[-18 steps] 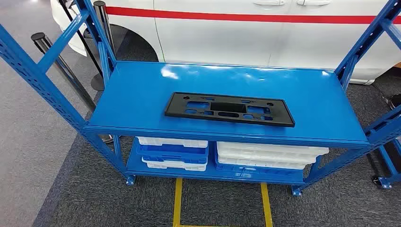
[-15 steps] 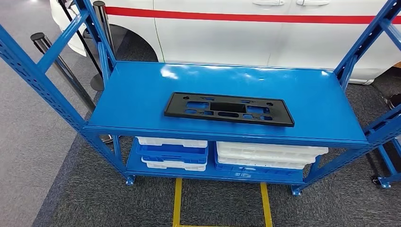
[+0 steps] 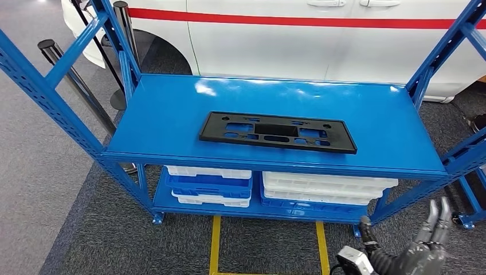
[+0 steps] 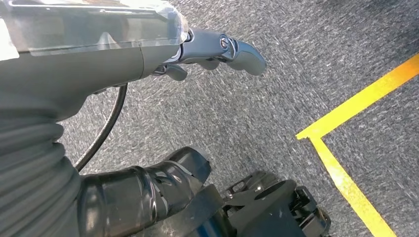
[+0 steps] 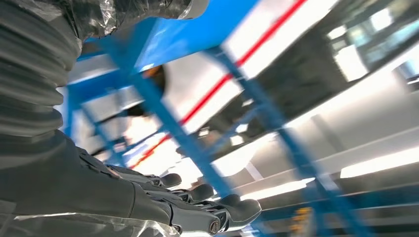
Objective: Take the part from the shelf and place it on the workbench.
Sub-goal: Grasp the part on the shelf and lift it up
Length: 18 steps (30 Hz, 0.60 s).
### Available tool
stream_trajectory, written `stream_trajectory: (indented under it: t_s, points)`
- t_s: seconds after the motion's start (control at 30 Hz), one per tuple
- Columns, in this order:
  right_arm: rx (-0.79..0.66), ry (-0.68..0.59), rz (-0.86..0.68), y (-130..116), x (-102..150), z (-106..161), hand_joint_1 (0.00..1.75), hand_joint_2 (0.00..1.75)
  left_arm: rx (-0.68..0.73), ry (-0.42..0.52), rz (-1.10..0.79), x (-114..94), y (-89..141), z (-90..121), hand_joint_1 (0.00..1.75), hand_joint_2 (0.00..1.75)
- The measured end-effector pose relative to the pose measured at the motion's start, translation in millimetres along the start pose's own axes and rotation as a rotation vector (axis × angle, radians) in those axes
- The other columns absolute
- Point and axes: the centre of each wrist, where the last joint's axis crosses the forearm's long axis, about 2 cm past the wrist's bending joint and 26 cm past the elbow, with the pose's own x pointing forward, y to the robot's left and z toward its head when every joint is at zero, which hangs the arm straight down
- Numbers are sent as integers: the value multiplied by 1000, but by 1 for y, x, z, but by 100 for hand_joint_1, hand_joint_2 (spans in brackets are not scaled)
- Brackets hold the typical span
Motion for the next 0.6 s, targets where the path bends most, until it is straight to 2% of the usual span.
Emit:
stream_trajectory:
  t_s: [0.13,0.4,0.53,0.6]
  points:
    - [4,-45,-63,6,20,-3,0,175,-1,-3,-1,0,0,0,0,175]
    - [16,-85,-93,10,33,-4,0,175,-2,-6,-3,0,1,0,0,175]
    - [48,-127,-94,15,40,-3,0,175,-21,-37,7,0,2,-1,0,0]
    - [61,-136,-98,17,42,-2,0,175,-35,-66,15,1,1,-1,0,0]
